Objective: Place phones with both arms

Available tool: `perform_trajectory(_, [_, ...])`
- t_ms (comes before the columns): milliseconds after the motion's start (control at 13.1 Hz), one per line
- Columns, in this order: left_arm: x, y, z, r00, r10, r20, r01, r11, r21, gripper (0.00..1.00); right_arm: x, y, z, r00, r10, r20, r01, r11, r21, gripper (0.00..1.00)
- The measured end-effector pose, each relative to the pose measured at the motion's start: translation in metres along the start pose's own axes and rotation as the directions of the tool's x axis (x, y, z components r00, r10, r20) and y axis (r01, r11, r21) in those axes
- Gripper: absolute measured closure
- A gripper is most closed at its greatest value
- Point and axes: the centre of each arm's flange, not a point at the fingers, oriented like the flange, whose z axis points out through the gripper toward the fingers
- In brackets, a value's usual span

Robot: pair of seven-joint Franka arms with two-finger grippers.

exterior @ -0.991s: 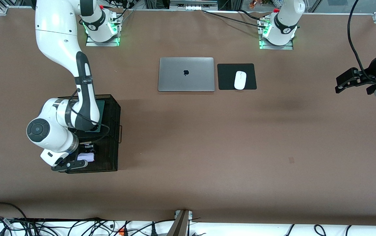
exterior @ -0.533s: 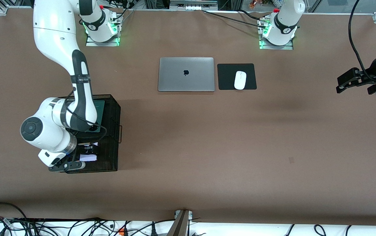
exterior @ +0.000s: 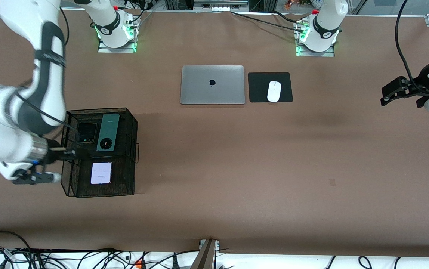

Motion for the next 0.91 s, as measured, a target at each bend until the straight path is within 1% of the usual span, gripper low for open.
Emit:
perform_trajectory(152, [0.0,0.001,0.0,1.0,0.002,0.0,-0.002,1.0,0.0,0.0,-0.013,0.0,-0.036,1.0,0.017,0.026,-0.017,1.0,0.007,0.01])
perform_trajectory(305, [0.0,0.002,-0.001,1.0,0.003,-0.001,-0.003,1.0,0.0,0.0,-0.024,-0.004,-0.066,0.999,0.039,0.022,-0.04,0.999,0.017,0.01])
perform_trajectory(457, [0.0,0.002,-0.001,1.0,0.003,-0.001,-0.003,1.0,0.0,0.0,-0.029,-0.013,-0.078,0.998,0.058,0.016,-0.058,0.998,0.024,0.01])
perform_trajectory(610, [0.0,0.002,-0.001,1.0,0.004,-0.001,-0.004,1.0,0.0,0.0,-0.031,-0.022,-0.078,0.996,0.087,0.02,-0.087,0.996,0.019,0.01])
perform_trajectory(762, [0.0,0.002,-0.001,1.0,0.004,-0.001,-0.004,1.0,0.0,0.0,-0.03,-0.018,-0.075,0.994,0.102,0.029,-0.102,0.995,-0.005,0.0])
perform_trajectory(915, [-0.001,0.002,-0.001,1.0,0.004,-0.001,-0.004,1.0,0.0,0.0,-0.027,-0.009,-0.069,0.996,0.075,0.054,-0.073,0.996,-0.044,0.0])
